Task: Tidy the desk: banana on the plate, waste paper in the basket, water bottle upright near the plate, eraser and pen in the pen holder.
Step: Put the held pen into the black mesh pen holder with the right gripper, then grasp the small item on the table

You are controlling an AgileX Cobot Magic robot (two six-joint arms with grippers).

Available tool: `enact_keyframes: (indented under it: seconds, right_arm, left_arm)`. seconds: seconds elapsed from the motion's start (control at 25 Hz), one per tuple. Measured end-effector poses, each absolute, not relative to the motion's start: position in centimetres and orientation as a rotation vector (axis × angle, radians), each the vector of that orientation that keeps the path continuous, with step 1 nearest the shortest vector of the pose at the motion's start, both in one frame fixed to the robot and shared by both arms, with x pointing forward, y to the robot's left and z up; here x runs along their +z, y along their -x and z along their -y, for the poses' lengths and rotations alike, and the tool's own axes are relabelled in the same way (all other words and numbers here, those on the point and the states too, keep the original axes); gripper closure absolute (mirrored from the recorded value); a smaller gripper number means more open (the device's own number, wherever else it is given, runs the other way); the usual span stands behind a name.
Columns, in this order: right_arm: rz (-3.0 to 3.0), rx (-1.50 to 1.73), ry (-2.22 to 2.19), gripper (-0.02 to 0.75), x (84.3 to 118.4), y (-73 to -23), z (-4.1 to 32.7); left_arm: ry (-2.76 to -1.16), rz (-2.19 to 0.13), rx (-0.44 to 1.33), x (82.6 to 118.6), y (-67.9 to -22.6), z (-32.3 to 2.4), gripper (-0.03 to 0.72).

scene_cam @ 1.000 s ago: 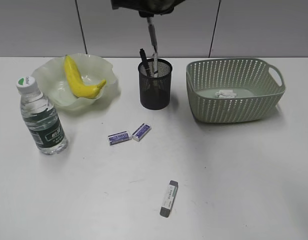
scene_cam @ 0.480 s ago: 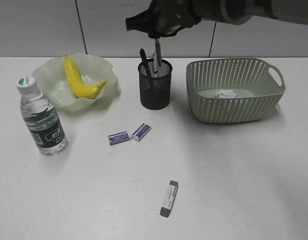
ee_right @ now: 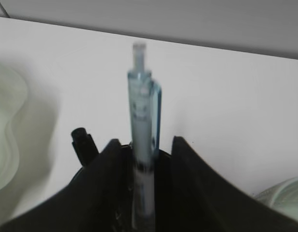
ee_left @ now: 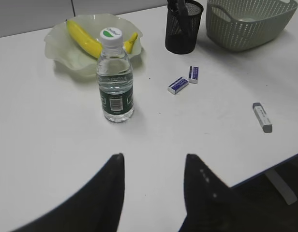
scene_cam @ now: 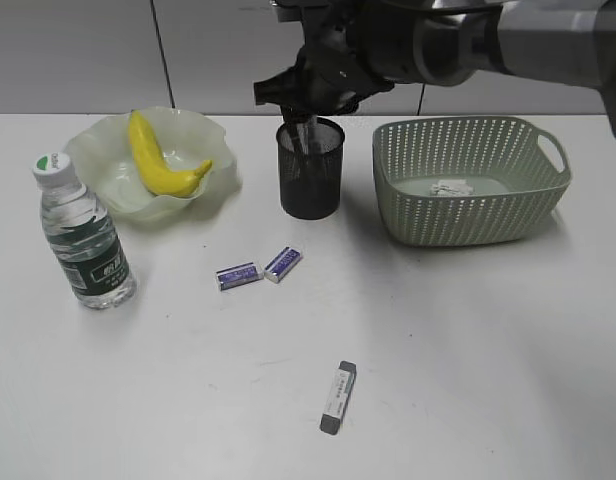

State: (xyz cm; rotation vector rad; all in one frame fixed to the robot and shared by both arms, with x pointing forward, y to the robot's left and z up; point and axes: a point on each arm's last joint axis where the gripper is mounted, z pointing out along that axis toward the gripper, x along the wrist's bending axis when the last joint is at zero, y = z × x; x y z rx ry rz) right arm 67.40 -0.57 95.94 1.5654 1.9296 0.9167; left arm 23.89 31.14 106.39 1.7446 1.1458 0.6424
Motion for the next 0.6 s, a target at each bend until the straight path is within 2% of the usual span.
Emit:
enact_keyframes:
  seconds: [0.08, 0.2, 0.36, 0.6]
  right_arm:
    - [-1.927, 0.924, -1.577, 0.327, 96.1, -67.3, 0.5]
    - [-1.922, 0.926, -1.592, 0.268, 97.8, -66.8, 0.7]
    - [-2.011, 0.911, -1.574, 0.274, 102.3, -65.0, 1.4]
    - [-2.237, 0.624, -1.561, 0.351, 107.6, -60.5, 4.4]
  left_arm:
    - [-1.745, -1.146, 0.642, 106.4, -23.9, -31.1, 0.379]
    - [-1.745, -1.146, 0.642, 106.4, -23.9, -31.1, 0.379]
    - [-1.745, -1.146, 0.642, 106.4, -23.9, -31.1, 0.379]
    - [-1.745, -1.146, 0.642, 106.4, -23.9, -31.1, 0.379]
